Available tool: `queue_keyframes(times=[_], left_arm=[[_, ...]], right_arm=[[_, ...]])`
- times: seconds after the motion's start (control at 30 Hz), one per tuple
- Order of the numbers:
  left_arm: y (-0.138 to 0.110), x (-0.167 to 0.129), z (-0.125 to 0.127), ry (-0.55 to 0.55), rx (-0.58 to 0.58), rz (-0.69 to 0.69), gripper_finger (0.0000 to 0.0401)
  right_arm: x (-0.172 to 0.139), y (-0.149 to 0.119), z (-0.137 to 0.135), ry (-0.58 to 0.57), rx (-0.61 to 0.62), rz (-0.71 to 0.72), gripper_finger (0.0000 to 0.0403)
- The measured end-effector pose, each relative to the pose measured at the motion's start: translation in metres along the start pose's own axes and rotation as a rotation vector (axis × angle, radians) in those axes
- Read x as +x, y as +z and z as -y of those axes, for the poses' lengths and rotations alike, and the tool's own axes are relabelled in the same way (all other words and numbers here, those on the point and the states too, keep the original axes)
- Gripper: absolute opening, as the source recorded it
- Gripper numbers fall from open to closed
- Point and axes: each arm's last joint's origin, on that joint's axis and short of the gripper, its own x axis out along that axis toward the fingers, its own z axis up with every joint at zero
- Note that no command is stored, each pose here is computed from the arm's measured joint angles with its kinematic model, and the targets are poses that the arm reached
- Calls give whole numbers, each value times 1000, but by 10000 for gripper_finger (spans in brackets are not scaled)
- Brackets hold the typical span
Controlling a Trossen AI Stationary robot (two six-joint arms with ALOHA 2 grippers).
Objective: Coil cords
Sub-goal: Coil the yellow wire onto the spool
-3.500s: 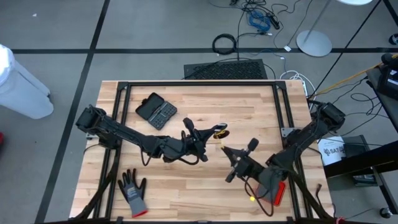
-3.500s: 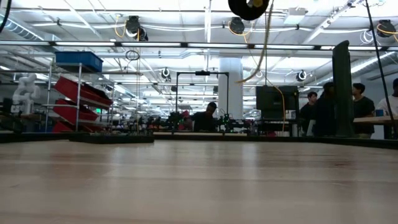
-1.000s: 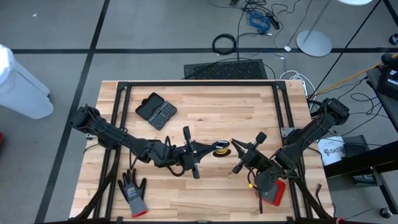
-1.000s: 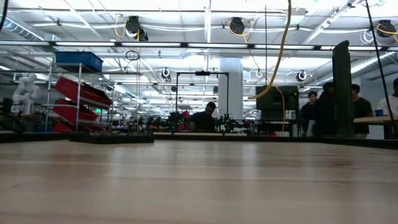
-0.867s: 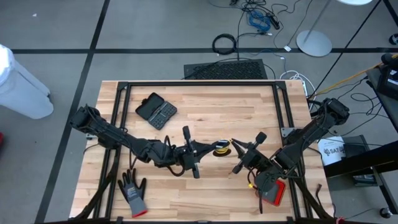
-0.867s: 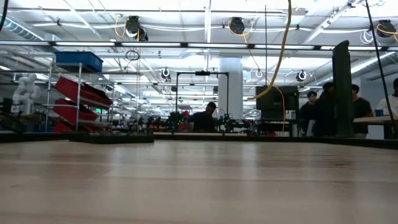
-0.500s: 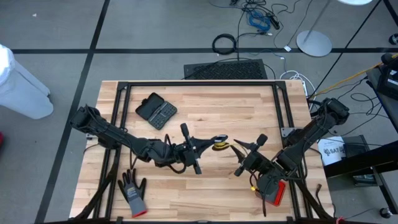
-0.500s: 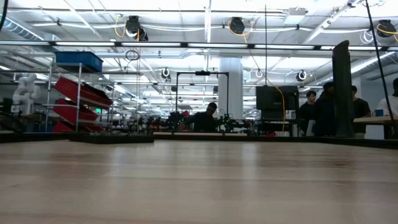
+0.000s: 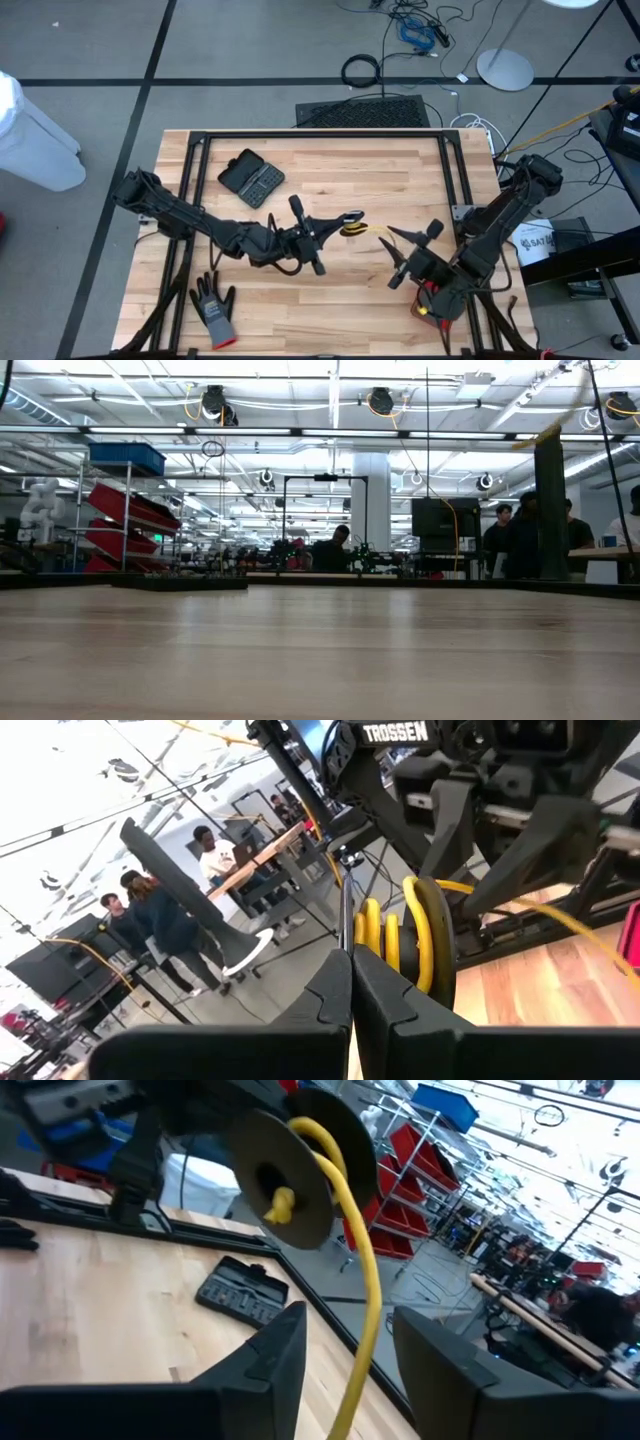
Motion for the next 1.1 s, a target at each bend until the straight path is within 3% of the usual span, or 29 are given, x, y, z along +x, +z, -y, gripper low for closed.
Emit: queue_keyframes(times=[0.43, 0.67, 1.1], left_arm=[[-2, 0, -2, 68, -1, -56, 0], [2, -1, -7, 140, -45, -63, 0], [11, -11, -16, 176, -73, -65, 0]], right_arm=[[-12, -4, 0, 48, -40, 14, 142], [-8, -19, 6, 31, -39, -4, 142], [3, -30, 8, 68, -17, -85, 141]])
